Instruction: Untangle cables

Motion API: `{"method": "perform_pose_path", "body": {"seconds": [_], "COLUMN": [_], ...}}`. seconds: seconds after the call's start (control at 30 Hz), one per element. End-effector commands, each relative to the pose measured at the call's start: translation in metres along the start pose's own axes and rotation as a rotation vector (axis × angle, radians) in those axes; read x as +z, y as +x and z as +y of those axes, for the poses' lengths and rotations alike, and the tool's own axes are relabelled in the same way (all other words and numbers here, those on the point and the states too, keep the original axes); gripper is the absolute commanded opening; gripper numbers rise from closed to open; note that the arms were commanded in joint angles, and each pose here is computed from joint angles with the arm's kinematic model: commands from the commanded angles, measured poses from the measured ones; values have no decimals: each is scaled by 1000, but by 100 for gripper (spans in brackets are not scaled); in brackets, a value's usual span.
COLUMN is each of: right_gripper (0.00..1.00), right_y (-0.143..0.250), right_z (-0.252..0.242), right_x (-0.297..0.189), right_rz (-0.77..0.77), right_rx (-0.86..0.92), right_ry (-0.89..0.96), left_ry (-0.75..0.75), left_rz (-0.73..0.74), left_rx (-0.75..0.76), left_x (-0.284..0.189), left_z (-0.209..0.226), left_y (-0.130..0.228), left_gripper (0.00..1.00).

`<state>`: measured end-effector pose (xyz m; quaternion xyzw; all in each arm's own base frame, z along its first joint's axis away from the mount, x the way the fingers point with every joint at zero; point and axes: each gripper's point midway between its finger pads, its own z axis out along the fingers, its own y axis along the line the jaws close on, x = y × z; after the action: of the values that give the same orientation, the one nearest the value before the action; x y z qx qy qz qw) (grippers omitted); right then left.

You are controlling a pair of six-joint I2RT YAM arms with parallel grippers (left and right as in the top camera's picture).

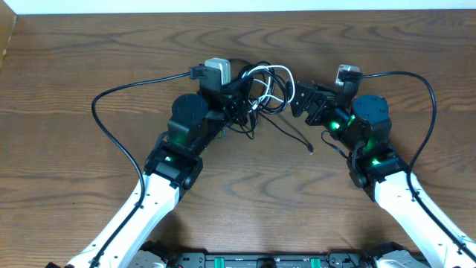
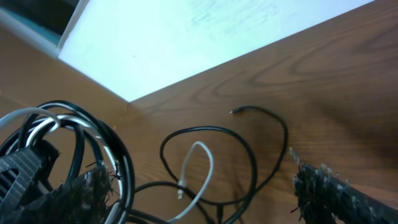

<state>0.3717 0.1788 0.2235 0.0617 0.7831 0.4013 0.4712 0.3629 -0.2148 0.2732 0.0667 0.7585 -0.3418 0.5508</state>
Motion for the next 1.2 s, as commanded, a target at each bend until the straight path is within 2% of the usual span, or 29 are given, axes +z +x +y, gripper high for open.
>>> {"method": "perform_pose_path", "body": {"seconds": [0.0, 0.57, 0.83, 1.17], "right_gripper": [93, 93, 93, 95], "right_y": [0, -1, -5, -12], "right_z": [5, 4, -23, -45], "right_x": [-1, -1, -7, -22], "right_rz": [20, 16, 35, 89], "right_rx": [-26, -33, 8, 57], "right_ry": [-36, -29, 32, 9], "left_ry": [78, 267, 379, 454], "left_rz": [8, 97, 144, 164], "left_rx": [28, 23, 39, 36], "left_x": [-2, -9, -16, -31], "left_z": [-16, -48, -64, -44], "left_y": [-4, 12, 19, 8], "left_gripper": [8, 8, 8, 8]}}
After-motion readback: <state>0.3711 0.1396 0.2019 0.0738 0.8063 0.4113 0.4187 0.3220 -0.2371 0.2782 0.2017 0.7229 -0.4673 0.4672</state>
